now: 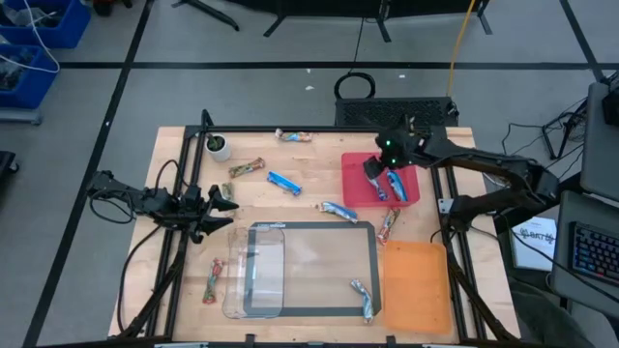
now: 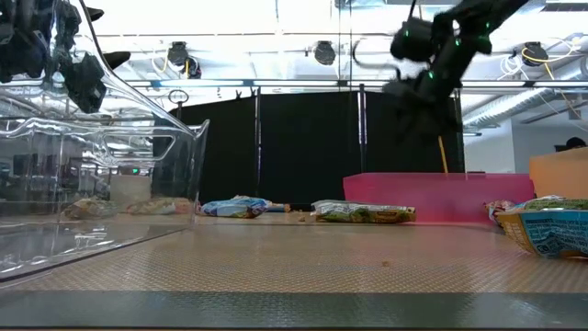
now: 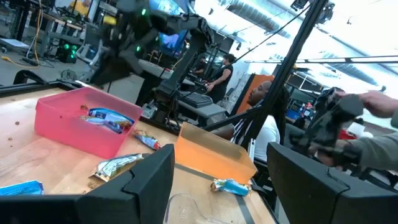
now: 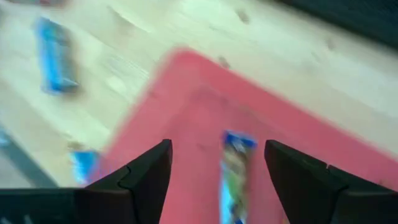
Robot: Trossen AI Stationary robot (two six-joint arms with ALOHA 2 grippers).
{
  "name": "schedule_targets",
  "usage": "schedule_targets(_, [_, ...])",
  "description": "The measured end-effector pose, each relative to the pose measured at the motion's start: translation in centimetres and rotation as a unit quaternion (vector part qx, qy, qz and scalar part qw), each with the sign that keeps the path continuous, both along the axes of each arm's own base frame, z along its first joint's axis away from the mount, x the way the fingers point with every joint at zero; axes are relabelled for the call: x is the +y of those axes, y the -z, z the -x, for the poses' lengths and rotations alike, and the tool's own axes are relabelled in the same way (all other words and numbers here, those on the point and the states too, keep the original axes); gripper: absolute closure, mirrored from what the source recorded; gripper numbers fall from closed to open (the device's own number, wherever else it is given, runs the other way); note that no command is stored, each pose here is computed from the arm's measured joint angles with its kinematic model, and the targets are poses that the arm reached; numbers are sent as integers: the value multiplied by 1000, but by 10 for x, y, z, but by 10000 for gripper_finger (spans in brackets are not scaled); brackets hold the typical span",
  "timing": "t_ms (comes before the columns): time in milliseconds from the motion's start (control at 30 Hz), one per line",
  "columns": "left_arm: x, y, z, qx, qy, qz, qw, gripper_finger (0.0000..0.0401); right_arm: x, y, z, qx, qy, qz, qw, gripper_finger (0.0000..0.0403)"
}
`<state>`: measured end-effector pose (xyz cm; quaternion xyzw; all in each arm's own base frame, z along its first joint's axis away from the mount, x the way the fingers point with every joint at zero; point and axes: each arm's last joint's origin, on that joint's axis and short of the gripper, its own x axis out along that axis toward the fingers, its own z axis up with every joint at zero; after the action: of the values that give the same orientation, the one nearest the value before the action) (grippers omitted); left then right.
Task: Pick and place Granola Bars by type
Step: Put the blue granola bar into the red bin
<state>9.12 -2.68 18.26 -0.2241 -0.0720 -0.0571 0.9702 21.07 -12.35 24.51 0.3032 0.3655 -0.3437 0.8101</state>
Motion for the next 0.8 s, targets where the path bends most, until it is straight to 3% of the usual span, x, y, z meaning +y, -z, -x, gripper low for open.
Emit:
schedule_targets(200, [0,0,0,0,0,0,1000,146,2,-54,-16,-71,-55,68,994,155])
schedule_targets(400, [0,0,0,0,0,0,1000,146,1,-111,-30,-161,-74,156,972,155])
schedule_targets(633, [0,0,0,0,0,0,1000,146,-4,-162,-47,-193,-100,211,953,155])
schedule_targets(800, [0,0,0,0,0,0,1000,146,-9,-183,-68,-196,-134,225,945,155])
